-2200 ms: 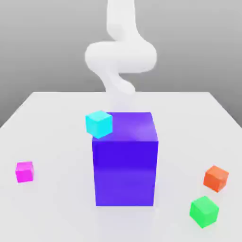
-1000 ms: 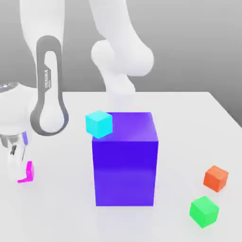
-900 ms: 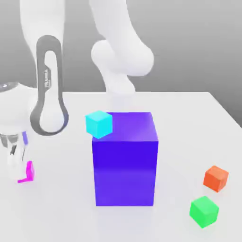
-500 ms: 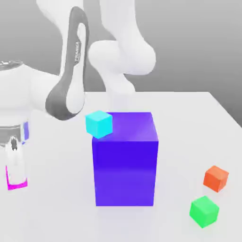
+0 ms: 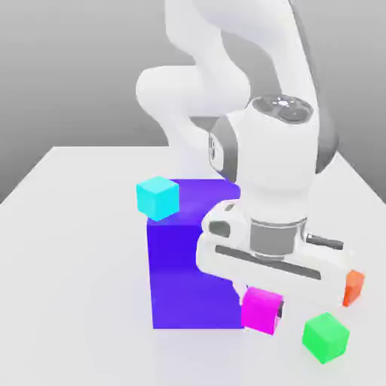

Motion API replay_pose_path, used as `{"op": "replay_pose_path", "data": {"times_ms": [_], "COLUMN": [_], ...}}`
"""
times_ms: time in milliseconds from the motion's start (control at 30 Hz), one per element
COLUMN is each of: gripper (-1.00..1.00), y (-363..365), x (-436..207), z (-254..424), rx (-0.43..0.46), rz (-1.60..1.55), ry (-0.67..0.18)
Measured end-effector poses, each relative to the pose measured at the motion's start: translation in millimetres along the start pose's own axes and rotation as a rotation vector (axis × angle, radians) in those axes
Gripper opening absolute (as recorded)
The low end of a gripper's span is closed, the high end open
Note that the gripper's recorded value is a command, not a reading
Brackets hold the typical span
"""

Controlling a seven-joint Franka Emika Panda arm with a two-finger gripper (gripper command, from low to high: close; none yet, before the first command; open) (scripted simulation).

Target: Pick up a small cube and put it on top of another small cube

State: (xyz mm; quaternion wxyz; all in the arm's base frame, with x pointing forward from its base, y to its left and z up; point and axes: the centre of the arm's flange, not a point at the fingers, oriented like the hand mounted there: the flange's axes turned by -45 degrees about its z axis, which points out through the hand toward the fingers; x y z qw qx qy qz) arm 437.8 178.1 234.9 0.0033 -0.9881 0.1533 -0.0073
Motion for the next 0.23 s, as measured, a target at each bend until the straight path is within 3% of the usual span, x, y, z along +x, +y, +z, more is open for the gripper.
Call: {"op": "replay_pose_path", "data": {"times_ms": [133,167,233], "gripper": [-1.00,1.00,1.00], "y": [-34,-34,-34], "x": [-27,-29,-29], "z": [47,53,53], "rx": [-0.006,-0.006,-0.006], "rz": [-0.083,-0.086,-0.086], "ry": [-0.011,-0.012,-0.012]}}
